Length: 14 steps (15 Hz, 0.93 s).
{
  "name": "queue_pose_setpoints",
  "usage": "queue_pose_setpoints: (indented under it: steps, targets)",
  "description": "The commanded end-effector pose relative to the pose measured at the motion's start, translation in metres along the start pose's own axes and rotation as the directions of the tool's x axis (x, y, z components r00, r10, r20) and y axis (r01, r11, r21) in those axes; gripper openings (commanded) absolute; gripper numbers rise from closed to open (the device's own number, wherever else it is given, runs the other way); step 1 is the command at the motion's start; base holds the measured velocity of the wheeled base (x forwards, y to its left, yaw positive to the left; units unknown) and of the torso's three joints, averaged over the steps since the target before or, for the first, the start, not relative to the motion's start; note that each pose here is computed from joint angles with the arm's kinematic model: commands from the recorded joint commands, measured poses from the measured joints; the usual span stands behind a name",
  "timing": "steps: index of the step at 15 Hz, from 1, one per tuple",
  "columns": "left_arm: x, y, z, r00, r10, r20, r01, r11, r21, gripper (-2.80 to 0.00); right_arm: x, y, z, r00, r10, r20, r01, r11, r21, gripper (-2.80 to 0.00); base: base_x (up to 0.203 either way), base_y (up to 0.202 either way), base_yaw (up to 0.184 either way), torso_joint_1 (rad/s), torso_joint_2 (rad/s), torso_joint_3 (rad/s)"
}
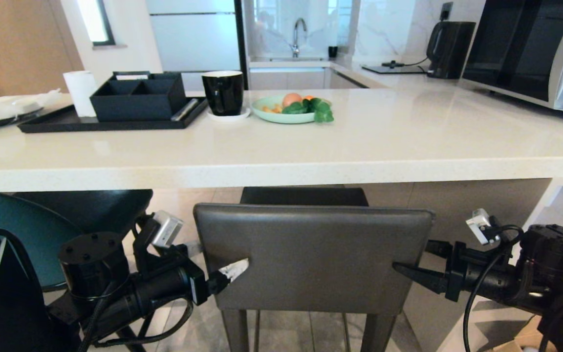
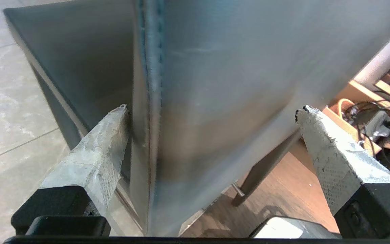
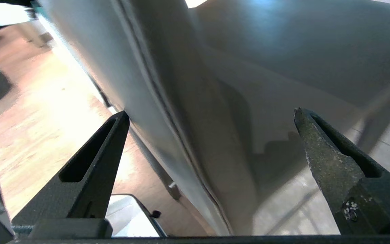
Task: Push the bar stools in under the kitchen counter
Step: Pull the gray chair out from under the dining table
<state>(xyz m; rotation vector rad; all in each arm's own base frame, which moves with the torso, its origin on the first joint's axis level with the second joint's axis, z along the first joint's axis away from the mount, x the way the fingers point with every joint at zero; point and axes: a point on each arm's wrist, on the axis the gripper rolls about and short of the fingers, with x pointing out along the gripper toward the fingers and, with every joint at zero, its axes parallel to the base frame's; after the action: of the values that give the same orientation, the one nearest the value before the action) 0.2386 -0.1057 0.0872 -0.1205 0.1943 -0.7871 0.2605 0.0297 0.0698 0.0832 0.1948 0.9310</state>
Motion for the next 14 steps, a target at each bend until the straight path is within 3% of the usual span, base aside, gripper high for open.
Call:
queue_pose_setpoints:
  steps: [1,14]
  targets:
    - [0.0,0.002,0.0,1.0,0.003,0.004,-0.003,1.0,0.0,0.0,0.012,0.001,-0.001,0.999,0.038,-0.001,-0.038,0.999,-0.009,0.0,0.0,0.0,0.0,0.0,0.0,0.0]
    - [0.022,0.001,-0.001,0.999,-0.038,0.012,0.038,0.999,0.006,0.0,0.018,-0.003,0.004,0.999,0.041,0.017,-0.041,0.999,-0.02,0.0,0.0,0.0,0.0,0.0,0.0,0.0]
